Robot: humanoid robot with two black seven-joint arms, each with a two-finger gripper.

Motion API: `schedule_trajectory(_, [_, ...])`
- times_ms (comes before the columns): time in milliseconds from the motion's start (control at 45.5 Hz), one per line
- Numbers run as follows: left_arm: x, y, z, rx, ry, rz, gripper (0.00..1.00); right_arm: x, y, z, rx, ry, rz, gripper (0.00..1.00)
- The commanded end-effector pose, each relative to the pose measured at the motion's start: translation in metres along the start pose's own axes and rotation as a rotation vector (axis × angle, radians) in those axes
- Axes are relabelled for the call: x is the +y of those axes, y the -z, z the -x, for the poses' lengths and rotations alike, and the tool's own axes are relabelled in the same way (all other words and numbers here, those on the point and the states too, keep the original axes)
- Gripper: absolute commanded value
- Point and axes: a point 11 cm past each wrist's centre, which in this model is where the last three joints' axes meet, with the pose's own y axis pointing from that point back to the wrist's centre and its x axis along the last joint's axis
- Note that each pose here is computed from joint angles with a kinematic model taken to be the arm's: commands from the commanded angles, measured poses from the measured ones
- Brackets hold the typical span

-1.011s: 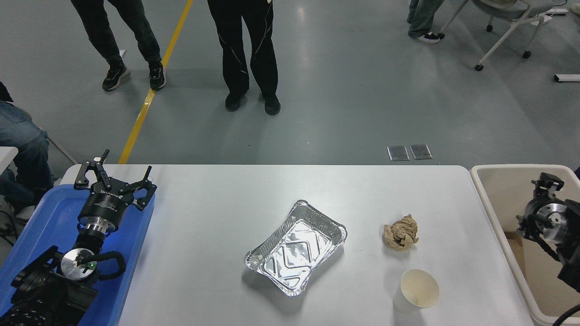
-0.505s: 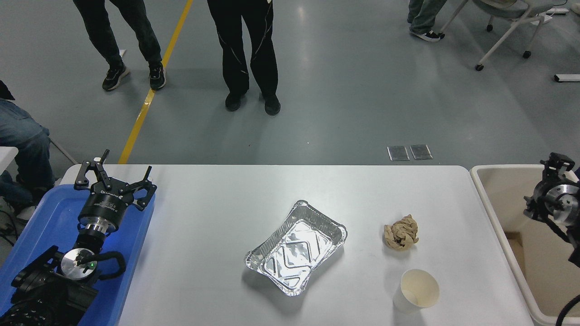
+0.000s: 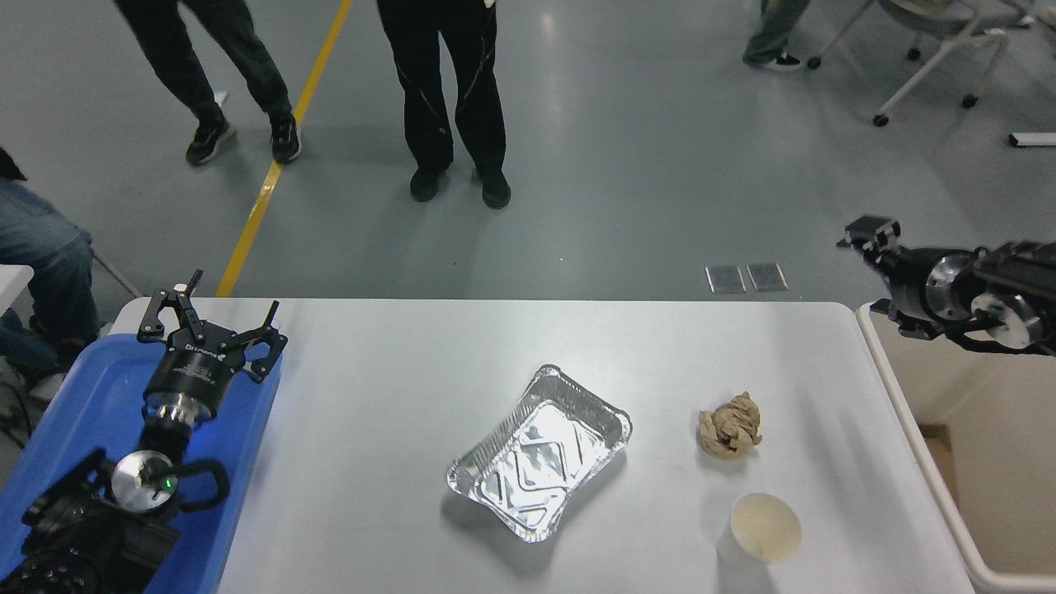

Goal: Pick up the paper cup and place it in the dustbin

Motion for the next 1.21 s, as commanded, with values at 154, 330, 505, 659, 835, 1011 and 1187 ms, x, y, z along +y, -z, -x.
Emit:
schedule_trajectory(154, [0.001, 0.000, -0.001, 0.001, -0.002, 0.001, 0.99, 0.123, 0.095, 0.074, 0.397, 0.548, 0.000, 1.00])
schedule_trajectory(330, [0.001, -0.001, -0.001, 0.001, -0.003, 0.004, 0.99, 0.163, 0.145, 0.097, 0.569, 0.570, -0.033, 1.00])
schedule_trajectory(505, [0.001, -0.001, -0.001, 0.001, -0.003, 0.006, 0.99, 0.196, 0.172, 0.106, 0.676, 0.513, -0.040, 1.00])
schedule_trajectory(659, [0.001, -0.001, -0.001, 0.001, -0.003, 0.006, 0.99, 0.206, 0.177, 0.101, 0.721, 0.457, 0.008, 1.00])
schedule_trajectory(835, [0.001, -0.001, -0.001, 0.001, -0.003, 0.006, 0.99, 0.205, 0.172, 0.096, 0.739, 0.433, 0.071, 1.00])
schedule_trajectory(1011, [0.001, -0.001, -0.001, 0.001, -0.003, 0.006, 0.99, 0.202, 0.170, 0.098, 0.746, 0.440, 0.087, 1.00])
schedule_trajectory(1187, [0.001, -0.001, -0.001, 0.001, -0.003, 0.006, 0.99, 0.190, 0.157, 0.098, 0.738, 0.465, 0.129, 1.00])
